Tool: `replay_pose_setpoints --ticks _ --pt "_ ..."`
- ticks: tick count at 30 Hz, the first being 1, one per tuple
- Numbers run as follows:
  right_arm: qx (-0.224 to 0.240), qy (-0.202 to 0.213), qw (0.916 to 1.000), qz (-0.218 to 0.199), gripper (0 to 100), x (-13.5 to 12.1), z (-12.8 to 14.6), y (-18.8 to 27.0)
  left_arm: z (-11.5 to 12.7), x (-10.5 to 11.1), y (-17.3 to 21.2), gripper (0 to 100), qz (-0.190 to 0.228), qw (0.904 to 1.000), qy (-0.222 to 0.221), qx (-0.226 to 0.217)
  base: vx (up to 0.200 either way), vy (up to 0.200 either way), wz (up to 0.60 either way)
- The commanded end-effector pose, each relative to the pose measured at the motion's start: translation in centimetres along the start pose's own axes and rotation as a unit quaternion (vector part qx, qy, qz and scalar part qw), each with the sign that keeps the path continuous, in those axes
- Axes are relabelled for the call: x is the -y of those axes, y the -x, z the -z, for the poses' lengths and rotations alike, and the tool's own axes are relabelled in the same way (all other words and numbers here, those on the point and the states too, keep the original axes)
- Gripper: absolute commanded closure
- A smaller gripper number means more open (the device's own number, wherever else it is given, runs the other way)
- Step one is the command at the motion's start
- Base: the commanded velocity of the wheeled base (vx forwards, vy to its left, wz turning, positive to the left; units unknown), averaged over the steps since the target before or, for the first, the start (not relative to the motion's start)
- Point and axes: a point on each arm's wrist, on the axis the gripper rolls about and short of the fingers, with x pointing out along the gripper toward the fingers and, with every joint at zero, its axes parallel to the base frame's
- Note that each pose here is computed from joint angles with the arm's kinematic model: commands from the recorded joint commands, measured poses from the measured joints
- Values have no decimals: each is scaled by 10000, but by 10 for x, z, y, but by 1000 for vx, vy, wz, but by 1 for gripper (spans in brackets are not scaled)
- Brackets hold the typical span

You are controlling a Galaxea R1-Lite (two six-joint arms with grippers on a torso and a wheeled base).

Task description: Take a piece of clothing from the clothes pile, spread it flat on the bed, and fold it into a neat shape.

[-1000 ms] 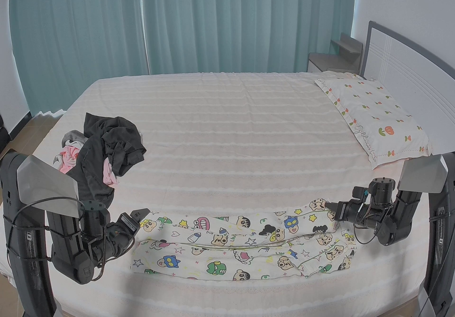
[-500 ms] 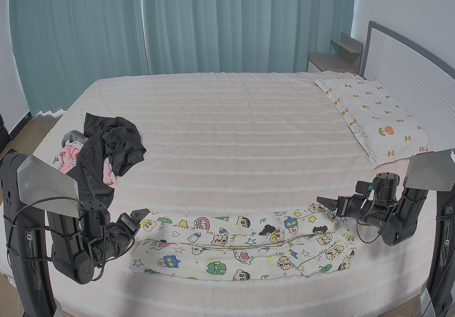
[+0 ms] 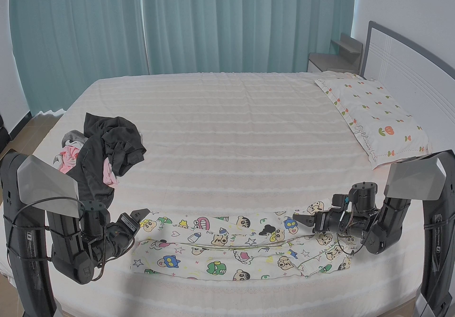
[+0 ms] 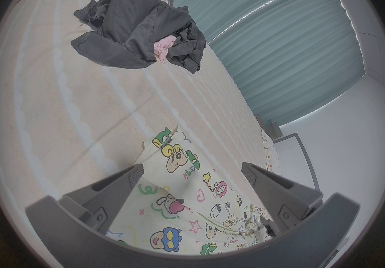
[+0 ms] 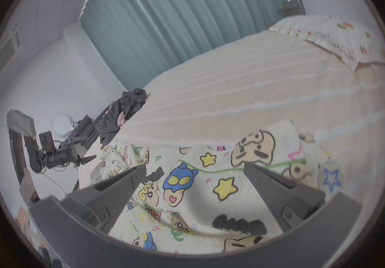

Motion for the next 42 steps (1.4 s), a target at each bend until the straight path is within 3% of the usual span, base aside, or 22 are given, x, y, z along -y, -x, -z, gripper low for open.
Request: replay_pose_setpoints --ticks 1,7,10,18,21,25,28,30,35,38,42 --pt "-103 -452 9989 60 0 7 5 -8 0 0 0 0 27 10000 -6 18 0 0 0" --pt "-190 -701 9971 243 0 13 3 -4 0 0 0 0 27 10000 -6 18 0 0 0" --pt "-273 -747 9954 530 0 11 3 -1 0 0 0 0 27 10000 -6 18 0 0 0" --pt "5 -719 9965 432 0 -10 -15 32 0 0 0 0 27 10000 -14 18 0 0 0" --pt "162 -1081 9934 356 0 -22 -17 66 -1 2 0 0 67 9999 -79 54 0 0 0" --pt "296 -1512 9878 226 0 -21 -3 85 -4 22 11 0 386 9985 -363 135 0 0 0" --pt "312 -1507 9880 87 0 -18 9 88 -1 32 17 0 459 9964 -709 59 0 0 0" --pt "222 -1537 9878 95 0 -17 19 92 -6 39 20 0 365 9928 -1139 9 0 0 0" --pt "100 -1551 9878 62 0 -16 23 91 -21 52 10 0 110 9912 -1316 -90 0 0 0" --pt "29 -1558 9878 -5 0 -17 25 93 -28 52 2 0 -293 9799 -1843 -711 0 0 0" --pt "0 -1558 9878 17 0 -16 26 92 -39 58 -5 0 -232 9760 -1976 -890 0 0 0"
